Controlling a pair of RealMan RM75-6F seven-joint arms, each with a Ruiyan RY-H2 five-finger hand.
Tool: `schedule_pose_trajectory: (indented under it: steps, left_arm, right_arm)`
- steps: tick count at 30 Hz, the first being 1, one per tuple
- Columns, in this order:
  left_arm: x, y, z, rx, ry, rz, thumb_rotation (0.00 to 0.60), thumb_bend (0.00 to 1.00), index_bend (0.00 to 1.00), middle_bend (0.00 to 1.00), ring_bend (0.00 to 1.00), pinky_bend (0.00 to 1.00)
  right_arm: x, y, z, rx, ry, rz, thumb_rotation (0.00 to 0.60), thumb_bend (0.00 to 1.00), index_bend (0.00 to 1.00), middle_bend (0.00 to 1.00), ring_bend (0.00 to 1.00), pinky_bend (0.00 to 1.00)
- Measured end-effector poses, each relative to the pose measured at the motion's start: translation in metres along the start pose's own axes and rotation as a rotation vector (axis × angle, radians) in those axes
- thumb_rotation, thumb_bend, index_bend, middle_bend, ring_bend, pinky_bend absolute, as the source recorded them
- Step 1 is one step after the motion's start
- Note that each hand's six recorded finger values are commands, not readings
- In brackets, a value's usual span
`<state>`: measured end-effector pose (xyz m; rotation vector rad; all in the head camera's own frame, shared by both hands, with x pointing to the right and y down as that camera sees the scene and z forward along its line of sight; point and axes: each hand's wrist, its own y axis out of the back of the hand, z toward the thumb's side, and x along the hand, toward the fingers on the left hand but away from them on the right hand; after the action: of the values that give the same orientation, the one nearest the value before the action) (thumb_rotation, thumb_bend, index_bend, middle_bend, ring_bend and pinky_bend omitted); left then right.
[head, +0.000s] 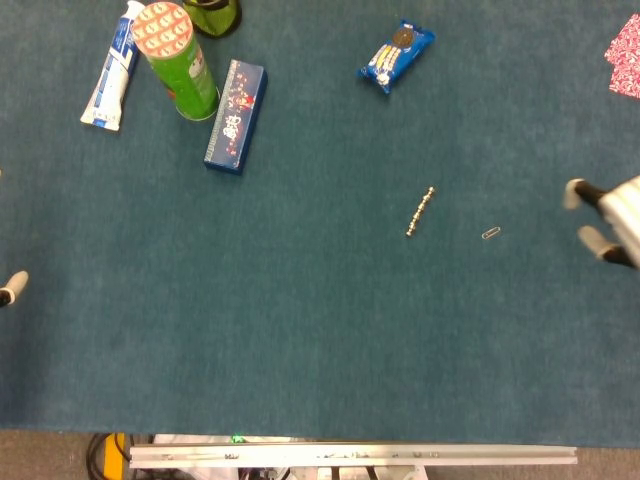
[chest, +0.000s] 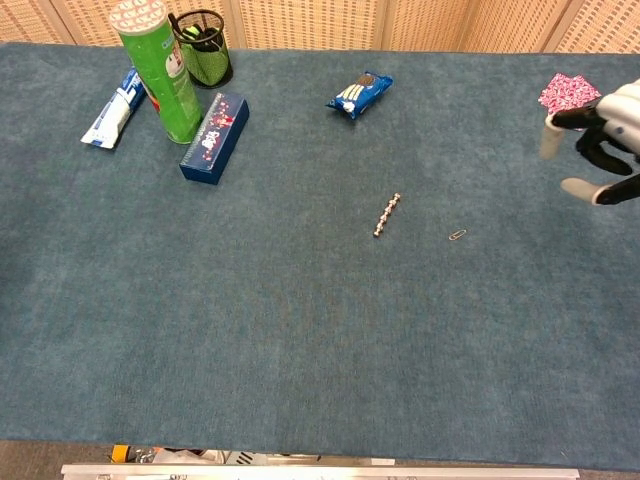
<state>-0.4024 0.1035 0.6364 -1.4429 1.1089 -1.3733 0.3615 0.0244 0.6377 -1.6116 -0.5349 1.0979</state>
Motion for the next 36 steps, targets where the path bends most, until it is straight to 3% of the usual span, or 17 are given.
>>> schedule_pose_trajectory:
  steps: [7, 19, 36]
  left_arm:
    - [-0.003, -0.001, -0.003, -0.003, 0.009, -0.001, 0.6, 0.14, 0.04, 0.04, 0.05, 0.07]
    - [-0.009, -0.002, -0.011, -0.009, 0.037, -0.014, 0.6, 0.14, 0.04, 0.05, 0.05, 0.07]
    - [-0.014, -0.004, -0.018, -0.023, 0.058, -0.021, 0.6, 0.14, 0.04, 0.05, 0.05, 0.07]
  right_arm:
    - [-0.053, -0.024, 0.045, 0.04, 0.126, 0.084, 0.6, 0.26, 0.47, 0.96, 1.0, 1.0]
    - [-0.121, -0.057, 0.097, 0.089, 0.24, 0.15, 0.6, 0.26, 0.47, 0.96, 1.0, 1.0]
    - [-0.145, -0.086, 0.119, 0.146, 0.273, 0.213, 0.6, 0.26, 0.47, 0.96, 1.0, 1.0]
